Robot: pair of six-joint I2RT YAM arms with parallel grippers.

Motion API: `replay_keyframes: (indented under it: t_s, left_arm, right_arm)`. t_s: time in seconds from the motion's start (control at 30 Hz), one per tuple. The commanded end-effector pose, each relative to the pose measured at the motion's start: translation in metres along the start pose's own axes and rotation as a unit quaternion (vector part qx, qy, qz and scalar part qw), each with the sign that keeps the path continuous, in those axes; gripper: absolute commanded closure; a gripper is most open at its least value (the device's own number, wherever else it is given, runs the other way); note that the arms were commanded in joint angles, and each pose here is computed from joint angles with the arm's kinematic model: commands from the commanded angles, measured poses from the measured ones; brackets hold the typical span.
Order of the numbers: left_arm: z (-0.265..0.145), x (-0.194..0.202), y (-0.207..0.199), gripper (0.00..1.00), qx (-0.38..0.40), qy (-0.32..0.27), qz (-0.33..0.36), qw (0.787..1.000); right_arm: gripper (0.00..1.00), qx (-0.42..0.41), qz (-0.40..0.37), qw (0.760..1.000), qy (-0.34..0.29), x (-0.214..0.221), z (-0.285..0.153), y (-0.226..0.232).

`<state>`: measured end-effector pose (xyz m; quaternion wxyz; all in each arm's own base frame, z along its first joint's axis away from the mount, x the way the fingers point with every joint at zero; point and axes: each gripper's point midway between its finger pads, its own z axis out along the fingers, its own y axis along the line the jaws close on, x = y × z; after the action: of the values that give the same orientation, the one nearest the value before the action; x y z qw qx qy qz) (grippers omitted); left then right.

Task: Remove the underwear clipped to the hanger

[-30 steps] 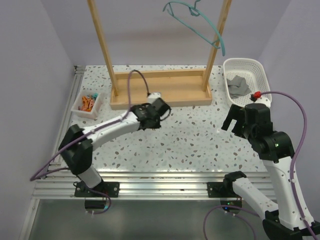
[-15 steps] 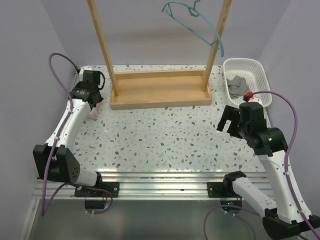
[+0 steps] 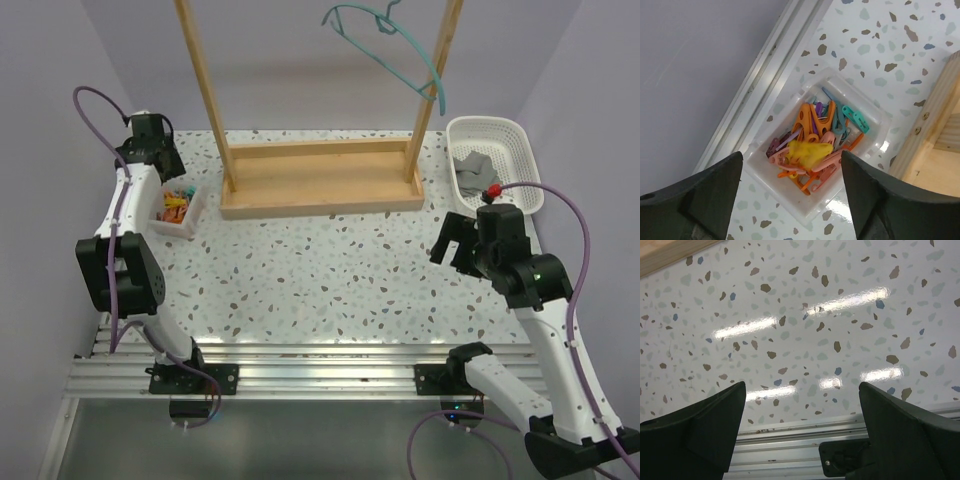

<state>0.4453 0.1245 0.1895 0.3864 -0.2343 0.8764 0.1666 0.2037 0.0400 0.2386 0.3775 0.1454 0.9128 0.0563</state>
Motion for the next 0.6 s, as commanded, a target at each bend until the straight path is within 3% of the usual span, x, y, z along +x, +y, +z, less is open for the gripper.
replay_keyframes:
  t_s: [0.0,0.07,0.1,0.23,0.33,0.37,0.43,0.57]
  left_arm:
    - [-0.01,-0.052,-0.005,0.15,0.028,-0.067,-0.021,0.997]
    - [-0.013,-0.057,-0.006,0.02,0.031,-0.072,-0.024,0.997]
    - [-0.016,-0.059,-0.005,0.0,0.032,-0.074,-0.029,0.996]
    - [-0.041,-0.056,-0.007,0.0,0.061,-0.065,-0.052,0.995]
    - [-0.079,-0.051,-0.022,0.0,0.135,-0.068,-0.075,0.986]
    - [-0.087,-0.036,-0.034,0.0,0.179,-0.052,-0.073,0.98]
    - [-0.132,-0.042,-0.043,0.0,0.244,-0.09,-0.078,0.962]
    - [-0.205,-0.015,-0.077,0.0,0.387,-0.1,-0.057,0.915]
  right_arm:
    - [0.02,-0.015,0.0,1.0,-0.007,-0.003,0.001,0.006]
    - [0.01,-0.016,-0.002,1.0,-0.008,-0.003,0.002,0.006]
    - [0.01,-0.016,-0.003,1.0,-0.008,-0.003,0.002,0.006]
    - [0.01,-0.028,-0.016,0.999,-0.015,-0.006,0.003,0.01]
    - [0.01,-0.047,-0.022,0.998,-0.024,-0.012,0.001,0.018]
    - [0.02,-0.061,-0.023,0.998,-0.026,-0.015,0.001,0.024]
    - [0.01,-0.074,-0.024,0.997,-0.03,-0.02,-0.001,0.03]
    - [0.01,-0.133,-0.046,0.989,-0.045,-0.034,-0.013,0.054]
